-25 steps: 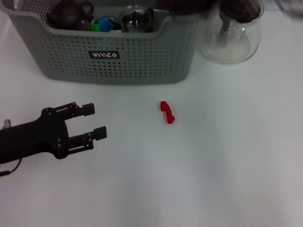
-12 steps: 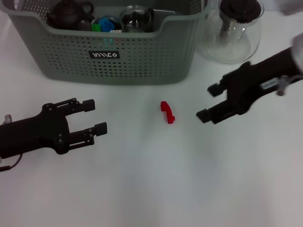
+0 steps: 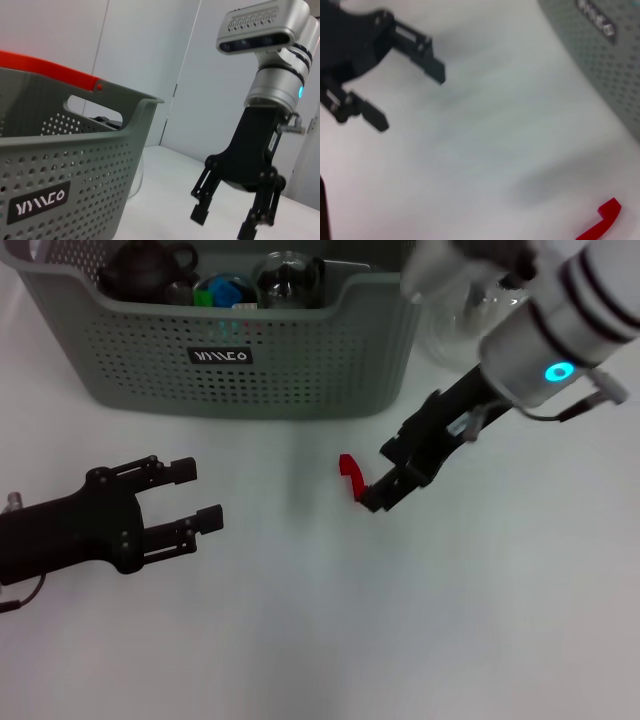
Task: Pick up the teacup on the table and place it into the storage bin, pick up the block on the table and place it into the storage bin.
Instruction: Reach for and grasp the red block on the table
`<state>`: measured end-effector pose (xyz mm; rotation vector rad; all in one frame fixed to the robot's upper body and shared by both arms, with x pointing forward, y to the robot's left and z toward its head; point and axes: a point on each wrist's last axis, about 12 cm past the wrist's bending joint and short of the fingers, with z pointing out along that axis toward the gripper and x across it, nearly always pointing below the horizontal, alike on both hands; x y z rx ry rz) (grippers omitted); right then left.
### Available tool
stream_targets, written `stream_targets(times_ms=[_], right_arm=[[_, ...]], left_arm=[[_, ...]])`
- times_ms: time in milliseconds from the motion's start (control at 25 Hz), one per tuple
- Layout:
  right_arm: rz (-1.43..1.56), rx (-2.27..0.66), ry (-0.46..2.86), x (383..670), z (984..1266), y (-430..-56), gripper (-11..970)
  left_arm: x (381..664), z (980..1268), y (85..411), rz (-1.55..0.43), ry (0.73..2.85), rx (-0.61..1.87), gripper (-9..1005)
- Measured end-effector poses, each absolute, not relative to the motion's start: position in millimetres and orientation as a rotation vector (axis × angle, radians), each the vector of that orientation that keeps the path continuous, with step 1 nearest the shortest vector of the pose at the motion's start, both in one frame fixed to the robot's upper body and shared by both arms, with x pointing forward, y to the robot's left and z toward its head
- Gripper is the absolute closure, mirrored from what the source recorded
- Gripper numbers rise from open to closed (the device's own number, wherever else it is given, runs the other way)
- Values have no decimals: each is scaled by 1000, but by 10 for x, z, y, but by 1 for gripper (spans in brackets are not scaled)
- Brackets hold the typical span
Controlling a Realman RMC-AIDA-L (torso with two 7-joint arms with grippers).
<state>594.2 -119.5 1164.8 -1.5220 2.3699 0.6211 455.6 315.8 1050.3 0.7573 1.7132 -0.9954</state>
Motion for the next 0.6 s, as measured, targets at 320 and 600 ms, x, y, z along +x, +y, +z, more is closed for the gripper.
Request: stream_targets(times_ms=[320, 600], right_arm=[[484, -1678, 2144, 5881, 11404, -936, 169], [517, -1522, 2144, 5893, 11165, -866, 169]], left_arm=[[4532, 10483, 3159, -992, 1720, 755, 261], [4536, 10471, 3154, -987, 1728, 749, 261]])
